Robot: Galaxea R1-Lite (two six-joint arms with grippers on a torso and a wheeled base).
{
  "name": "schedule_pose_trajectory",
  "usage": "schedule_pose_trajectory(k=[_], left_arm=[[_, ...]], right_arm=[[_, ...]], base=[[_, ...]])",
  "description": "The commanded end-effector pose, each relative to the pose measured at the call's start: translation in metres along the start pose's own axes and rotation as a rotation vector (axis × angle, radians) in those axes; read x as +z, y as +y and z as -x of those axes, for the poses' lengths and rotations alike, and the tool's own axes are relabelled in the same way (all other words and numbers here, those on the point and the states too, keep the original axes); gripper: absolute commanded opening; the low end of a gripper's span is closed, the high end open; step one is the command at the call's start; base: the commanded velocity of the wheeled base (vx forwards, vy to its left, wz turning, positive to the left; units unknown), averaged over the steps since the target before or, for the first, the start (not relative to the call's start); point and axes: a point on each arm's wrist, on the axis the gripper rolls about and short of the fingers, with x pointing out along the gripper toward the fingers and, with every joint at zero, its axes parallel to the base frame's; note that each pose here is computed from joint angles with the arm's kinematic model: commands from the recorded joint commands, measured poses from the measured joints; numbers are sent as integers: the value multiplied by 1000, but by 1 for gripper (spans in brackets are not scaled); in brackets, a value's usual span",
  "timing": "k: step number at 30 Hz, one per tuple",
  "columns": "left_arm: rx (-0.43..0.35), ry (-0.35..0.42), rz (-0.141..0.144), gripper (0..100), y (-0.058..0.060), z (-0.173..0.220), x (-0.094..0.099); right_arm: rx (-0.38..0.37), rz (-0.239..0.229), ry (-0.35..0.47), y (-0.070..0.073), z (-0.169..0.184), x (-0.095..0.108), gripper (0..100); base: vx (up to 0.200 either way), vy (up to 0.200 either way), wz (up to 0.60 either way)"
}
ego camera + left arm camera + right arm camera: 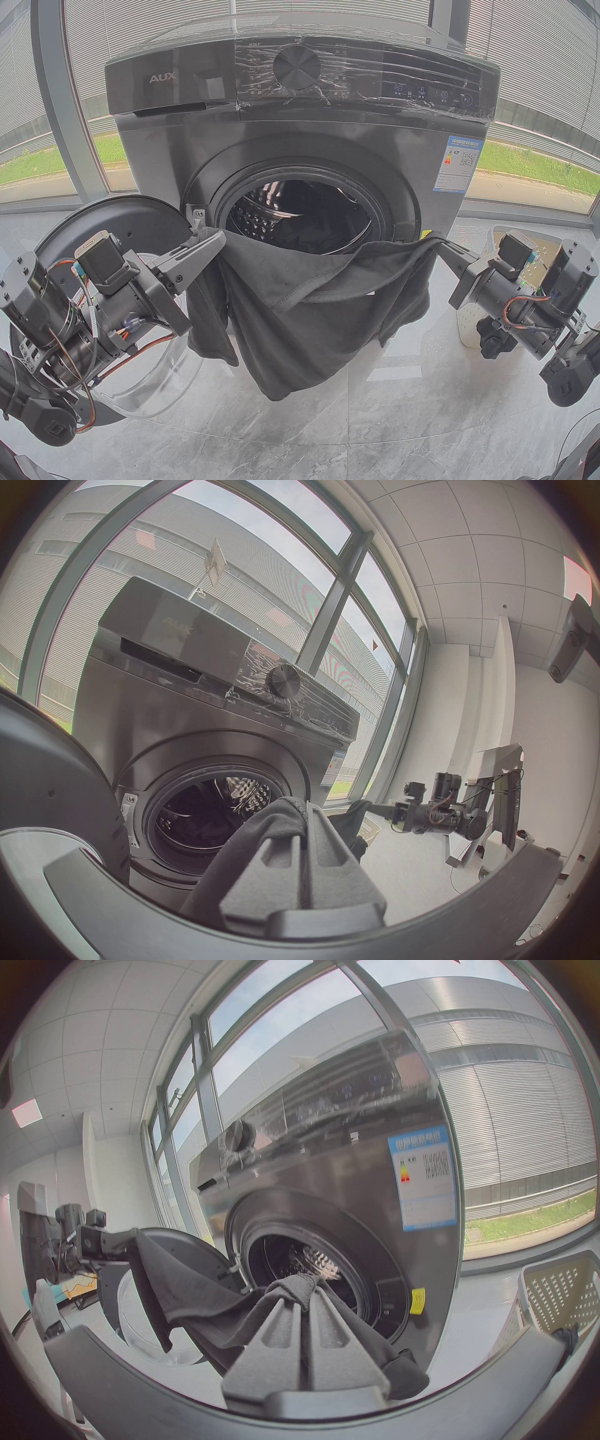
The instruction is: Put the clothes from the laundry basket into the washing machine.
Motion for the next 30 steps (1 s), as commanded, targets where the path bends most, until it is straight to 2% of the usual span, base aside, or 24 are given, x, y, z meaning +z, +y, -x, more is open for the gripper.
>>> schedule_pose_trajectory(k=[1, 11, 12, 16, 22, 30], left_arm=[[17, -3, -5, 0, 3, 3, 1], [80, 11, -15, 0, 17, 10, 0], [104, 8, -22, 0, 23, 12, 1], [147, 17, -28, 0, 34, 14, -1], [156, 12, -31, 0, 36, 13, 0], [205, 9, -41, 0, 48, 16, 1]], right_arm=[[15, 4, -74, 4, 5, 20, 0], [9, 8, -99, 3, 5, 25, 0], [12, 10, -125, 3, 5, 31, 0], [12, 12, -142, 4, 7, 36, 0], [14, 14, -154, 4, 9, 40, 0], [13, 15, -162, 4, 10, 42, 0]], base=[[0, 0, 0], [0, 0, 0], [0, 0, 0], [0, 0, 0], [0, 0, 0], [0, 0, 0]])
